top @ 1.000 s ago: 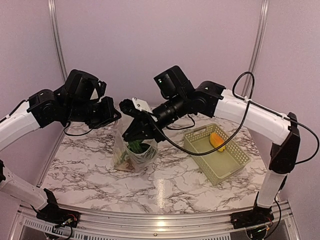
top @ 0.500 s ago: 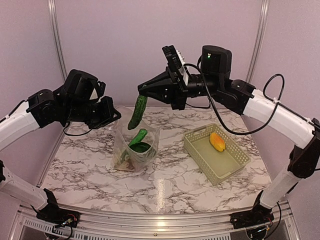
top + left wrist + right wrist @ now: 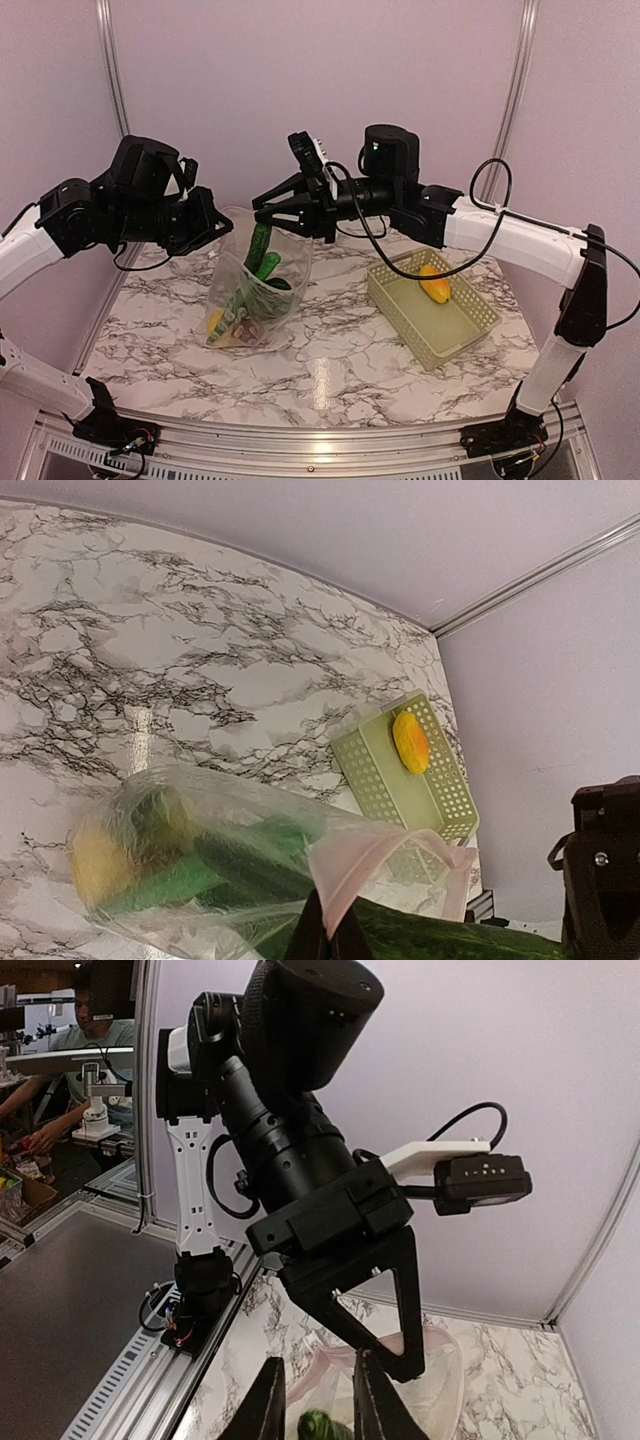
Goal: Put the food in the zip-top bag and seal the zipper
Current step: Adjust the fake vegetable in the zipper food storage bag, then pick up the fake fruit from the bin.
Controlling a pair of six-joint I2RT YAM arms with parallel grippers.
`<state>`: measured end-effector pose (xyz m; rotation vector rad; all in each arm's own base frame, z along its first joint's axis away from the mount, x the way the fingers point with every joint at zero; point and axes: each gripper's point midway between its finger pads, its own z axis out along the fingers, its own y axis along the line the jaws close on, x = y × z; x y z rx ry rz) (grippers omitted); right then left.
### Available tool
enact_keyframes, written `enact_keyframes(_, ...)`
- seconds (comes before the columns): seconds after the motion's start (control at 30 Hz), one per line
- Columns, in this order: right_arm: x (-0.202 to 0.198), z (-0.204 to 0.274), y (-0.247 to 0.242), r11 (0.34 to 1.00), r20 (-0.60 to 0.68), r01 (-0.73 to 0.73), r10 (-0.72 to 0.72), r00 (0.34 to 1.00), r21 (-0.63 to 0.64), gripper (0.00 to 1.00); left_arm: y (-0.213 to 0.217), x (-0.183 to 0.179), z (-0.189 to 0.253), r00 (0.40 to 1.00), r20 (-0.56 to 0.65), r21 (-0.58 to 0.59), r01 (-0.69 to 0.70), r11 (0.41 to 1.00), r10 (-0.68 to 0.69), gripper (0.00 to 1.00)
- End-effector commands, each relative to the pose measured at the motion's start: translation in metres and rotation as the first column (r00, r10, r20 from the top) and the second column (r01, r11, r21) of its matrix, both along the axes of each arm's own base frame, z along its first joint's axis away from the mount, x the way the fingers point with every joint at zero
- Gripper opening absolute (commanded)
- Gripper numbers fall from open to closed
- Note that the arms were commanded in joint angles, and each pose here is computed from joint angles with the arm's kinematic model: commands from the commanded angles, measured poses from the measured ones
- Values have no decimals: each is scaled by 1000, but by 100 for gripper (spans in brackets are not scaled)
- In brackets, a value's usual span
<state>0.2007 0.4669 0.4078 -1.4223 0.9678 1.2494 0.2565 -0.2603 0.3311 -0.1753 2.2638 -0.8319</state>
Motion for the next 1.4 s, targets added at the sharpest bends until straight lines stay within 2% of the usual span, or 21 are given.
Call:
enact_keyframes(0.0, 11, -38, 11, 995, -14, 40, -42, 999, -88, 31, 6, -1, 4, 1000, 10, -4, -11, 1000, 11, 0)
enact_keyframes(0.1, 15, -29, 5, 993, 6, 88, -88, 996, -84, 45, 8, -2, 1, 1000, 11, 4, -17, 1000, 17, 0)
enact_keyframes(0.2, 17, -10, -6, 989, 38, 124, -121, 992, -78, 51, 9, -2, -3, 1000, 9, 10, -21, 1000, 21, 0)
enact_keyframes(0.37, 4, 15, -25, 989, 113, 107, -96, 989, -100, 52, 8, -1, -4, 1000, 11, 8, -17, 1000, 17, 0)
enact_keyframes(0.47, 4, 17, -39, 978, 141, 159, -140, 980, -136, 52, 7, -1, -6, 1000, 12, 17, -11, 1000, 11, 0)
enact_keyframes(0.73, 50, -7, -97, 902, 114, 362, -344, 932, -236, 52, 2, -1, -18, 1000, -8, 47, 14, 999, -14, 0)
enact_keyframes(0.9, 105, -22, -148, 809, 5, 511, -533, 846, -291, 51, -7, 0, -24, 998, -23, 64, 53, 997, -52, 0)
enact_keyframes(1.03, 147, -41, -200, 688, -24, 637, -685, 728, -348, 51, -11, -1, -29, 997, -40, 69, 72, 995, -69, 0)
enact_keyframes(1.13, 171, -56, -235, 577, -8, 714, -780, 626, -397, 51, -10, -4, -31, 996, -46, 71, 79, 994, -76, 0)
enact_keyframes(1.2, 179, -70, -253, 516, 19, 735, -813, 582, -439, 51, -8, -6, -32, 996, -49, 72, 81, 994, -77, 0)
enact_keyframes(1.33, 185, -112, -283, 407, 93, 721, -835, 543, -560, 47, -4, -9, -35, 996, -53, 75, 80, 994, -76, 0)
enact_keyframes(1.37, 186, -127, -291, 361, 127, 720, -841, 526, -593, 46, -4, -9, -36, 996, -55, 75, 80, 994, -76, 0)
